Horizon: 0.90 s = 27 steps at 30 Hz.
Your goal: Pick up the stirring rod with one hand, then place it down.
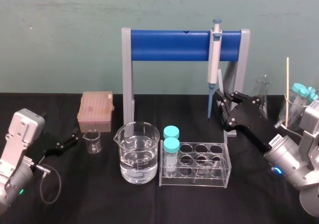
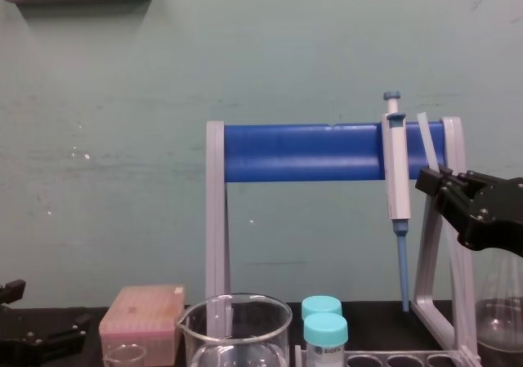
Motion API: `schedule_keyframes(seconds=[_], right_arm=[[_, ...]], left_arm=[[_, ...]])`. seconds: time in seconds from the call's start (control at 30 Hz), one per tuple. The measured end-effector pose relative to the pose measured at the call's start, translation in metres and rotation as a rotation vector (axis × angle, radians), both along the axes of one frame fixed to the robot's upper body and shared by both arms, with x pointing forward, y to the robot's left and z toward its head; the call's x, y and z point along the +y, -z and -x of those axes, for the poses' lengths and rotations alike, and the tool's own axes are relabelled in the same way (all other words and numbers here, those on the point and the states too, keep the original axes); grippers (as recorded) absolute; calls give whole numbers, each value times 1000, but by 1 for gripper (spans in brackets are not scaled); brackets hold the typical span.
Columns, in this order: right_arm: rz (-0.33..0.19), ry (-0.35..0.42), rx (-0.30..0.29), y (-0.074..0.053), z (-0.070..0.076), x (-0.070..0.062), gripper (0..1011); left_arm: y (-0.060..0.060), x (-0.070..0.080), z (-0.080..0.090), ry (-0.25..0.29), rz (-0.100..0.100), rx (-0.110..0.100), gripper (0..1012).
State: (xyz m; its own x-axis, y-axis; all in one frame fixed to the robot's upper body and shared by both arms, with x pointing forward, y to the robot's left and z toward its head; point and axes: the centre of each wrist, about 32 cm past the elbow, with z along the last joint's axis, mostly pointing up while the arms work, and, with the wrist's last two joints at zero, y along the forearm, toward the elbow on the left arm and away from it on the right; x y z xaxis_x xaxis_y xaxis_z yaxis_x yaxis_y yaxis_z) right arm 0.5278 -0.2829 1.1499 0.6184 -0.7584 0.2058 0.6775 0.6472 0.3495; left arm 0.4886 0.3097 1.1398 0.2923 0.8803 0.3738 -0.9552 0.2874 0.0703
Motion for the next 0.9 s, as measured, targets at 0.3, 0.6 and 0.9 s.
schedule_keyframes(seconds=[0.3, 0.6, 0.9], right_arm=[[0, 0, -1, 0, 0, 0, 67], [0, 0, -1, 0, 0, 0, 67], [0, 0, -1, 0, 0, 0, 67]], left_arm=[[0, 0, 0, 0, 0, 0, 1000], [0, 0, 0, 0, 0, 0, 1000], [0, 0, 0, 0, 0, 0, 1000]])
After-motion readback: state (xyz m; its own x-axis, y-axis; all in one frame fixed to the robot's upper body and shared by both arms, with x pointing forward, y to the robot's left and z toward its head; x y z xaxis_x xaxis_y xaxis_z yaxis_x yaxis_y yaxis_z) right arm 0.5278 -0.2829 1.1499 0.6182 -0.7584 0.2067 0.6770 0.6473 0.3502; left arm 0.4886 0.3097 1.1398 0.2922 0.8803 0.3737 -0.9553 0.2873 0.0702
